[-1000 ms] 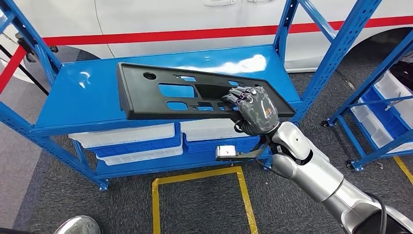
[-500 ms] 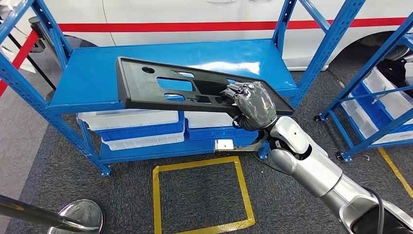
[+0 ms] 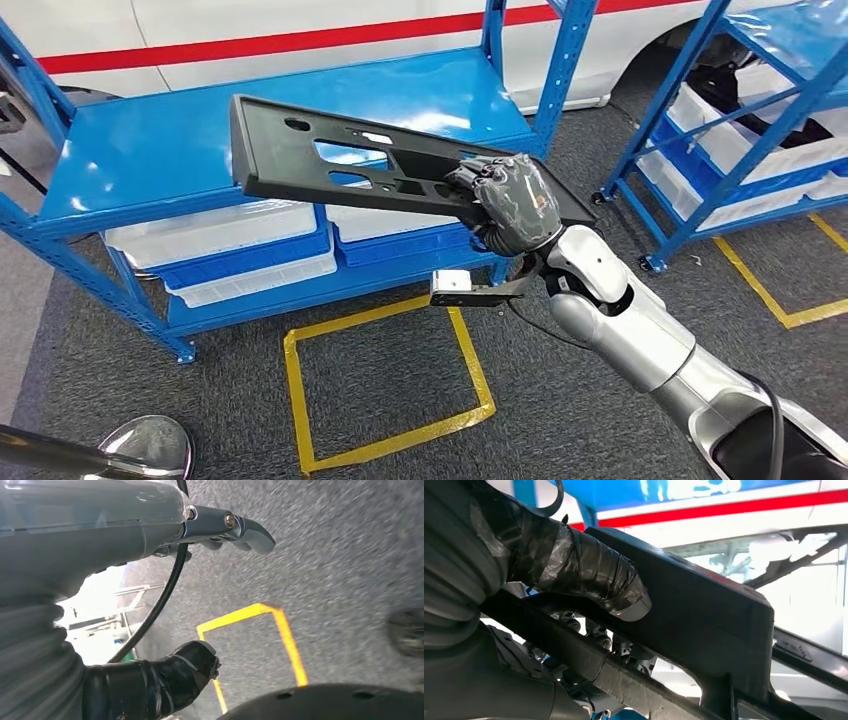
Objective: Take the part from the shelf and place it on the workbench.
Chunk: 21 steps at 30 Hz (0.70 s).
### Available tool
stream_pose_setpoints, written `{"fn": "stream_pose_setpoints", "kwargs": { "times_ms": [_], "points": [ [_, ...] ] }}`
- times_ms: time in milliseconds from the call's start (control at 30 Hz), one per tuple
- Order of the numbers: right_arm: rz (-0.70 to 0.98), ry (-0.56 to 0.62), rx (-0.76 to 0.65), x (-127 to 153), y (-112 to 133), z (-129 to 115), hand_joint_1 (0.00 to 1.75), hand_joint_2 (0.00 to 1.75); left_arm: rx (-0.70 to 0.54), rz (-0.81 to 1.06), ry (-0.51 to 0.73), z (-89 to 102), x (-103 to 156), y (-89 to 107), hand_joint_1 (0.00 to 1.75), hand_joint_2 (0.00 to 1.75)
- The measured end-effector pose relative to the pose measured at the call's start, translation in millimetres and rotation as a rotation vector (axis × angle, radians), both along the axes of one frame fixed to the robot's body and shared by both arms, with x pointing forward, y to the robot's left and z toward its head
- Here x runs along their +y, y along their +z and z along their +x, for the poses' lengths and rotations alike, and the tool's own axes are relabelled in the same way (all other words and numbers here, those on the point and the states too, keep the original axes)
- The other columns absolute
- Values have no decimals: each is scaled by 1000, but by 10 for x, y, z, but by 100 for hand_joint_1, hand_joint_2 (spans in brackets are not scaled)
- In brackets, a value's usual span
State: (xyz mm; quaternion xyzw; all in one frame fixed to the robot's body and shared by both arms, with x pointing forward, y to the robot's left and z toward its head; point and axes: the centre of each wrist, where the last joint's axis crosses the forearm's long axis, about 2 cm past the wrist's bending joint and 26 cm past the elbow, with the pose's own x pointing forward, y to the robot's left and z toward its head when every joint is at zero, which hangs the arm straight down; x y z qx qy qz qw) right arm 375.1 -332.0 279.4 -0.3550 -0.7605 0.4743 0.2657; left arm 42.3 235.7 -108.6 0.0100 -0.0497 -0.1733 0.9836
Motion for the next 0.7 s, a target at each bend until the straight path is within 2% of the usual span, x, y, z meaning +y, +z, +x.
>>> {"fn": "stream_pose_setpoints", "kwargs": {
  "times_ms": [700],
  "points": [
    [-8,10,27,67,14,57,175,175,-7,-1,16,33,13,2,0,175]
  ]
}}
